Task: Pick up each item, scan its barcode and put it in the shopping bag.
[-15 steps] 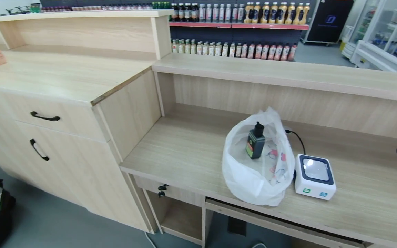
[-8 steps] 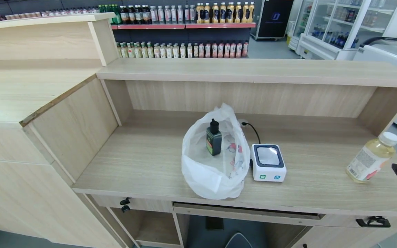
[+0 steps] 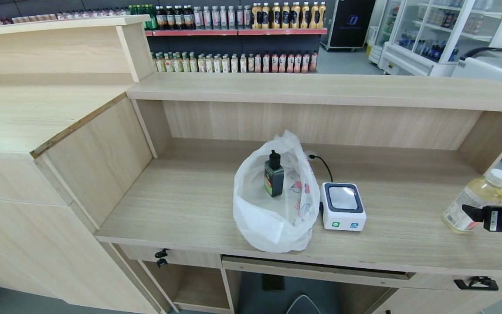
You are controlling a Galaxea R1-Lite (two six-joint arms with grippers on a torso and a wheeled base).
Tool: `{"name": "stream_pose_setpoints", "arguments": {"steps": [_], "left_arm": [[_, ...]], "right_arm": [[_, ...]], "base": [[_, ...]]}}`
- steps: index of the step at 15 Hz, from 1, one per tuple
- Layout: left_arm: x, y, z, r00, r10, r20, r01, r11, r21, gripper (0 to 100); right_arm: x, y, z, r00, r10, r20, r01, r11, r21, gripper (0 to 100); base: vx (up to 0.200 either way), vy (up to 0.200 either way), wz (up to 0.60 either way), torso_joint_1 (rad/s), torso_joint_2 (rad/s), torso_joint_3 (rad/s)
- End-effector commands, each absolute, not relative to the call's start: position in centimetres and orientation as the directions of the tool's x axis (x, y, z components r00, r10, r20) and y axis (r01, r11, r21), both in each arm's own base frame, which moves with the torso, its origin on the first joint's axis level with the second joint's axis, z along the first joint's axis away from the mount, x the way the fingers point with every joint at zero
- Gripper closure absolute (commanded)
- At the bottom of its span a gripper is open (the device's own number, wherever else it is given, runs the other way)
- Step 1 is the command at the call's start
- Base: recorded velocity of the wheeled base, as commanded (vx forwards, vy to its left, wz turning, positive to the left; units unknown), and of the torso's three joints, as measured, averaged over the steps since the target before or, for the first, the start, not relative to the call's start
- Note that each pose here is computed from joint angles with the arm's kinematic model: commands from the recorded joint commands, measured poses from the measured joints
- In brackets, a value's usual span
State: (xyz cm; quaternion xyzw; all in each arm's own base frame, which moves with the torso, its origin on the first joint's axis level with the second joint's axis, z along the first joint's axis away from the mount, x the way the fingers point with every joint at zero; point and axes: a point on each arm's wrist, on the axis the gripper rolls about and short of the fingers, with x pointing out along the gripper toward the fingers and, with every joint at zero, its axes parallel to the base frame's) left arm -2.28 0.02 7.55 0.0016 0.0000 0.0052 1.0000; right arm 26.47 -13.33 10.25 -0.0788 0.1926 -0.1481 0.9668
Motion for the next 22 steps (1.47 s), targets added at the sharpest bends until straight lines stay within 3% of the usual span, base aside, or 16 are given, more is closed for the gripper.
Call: {"name": "stream_pose_setpoints", "arguments": {"steps": [1,9,22], "left_arm": [[-2.3,0.0,7.5,1.0,0.011,0.0,-0.011,1.0,0.003,100],[-2.3,0.0,7.5,1.0,0.011,0.0,-0.011,1.0,0.003,100],[-2.3,0.0,7.5,1.0,0.011,0.0,-0.011,1.0,0.003,100]], "right_arm": [[27.5,-13.8,8.4,0.869,-0.305,-0.39,0.233,0.947,-0.222,0],[30.2,-13.6,6.3,0.922,-0.159,-0.354,0.064,0.962,-0.266,0],[31.8,-13.7,6.8,0.948,-0.104,-0.302,0.02,0.963,-0.269,0]], "base": [[0.0,0.0,0.0,0.0,0.0,0.0],[0.0,0.0,0.0,0.0,0.0,0.0],[0.0,0.0,0.0,0.0,0.0,0.0]]}}
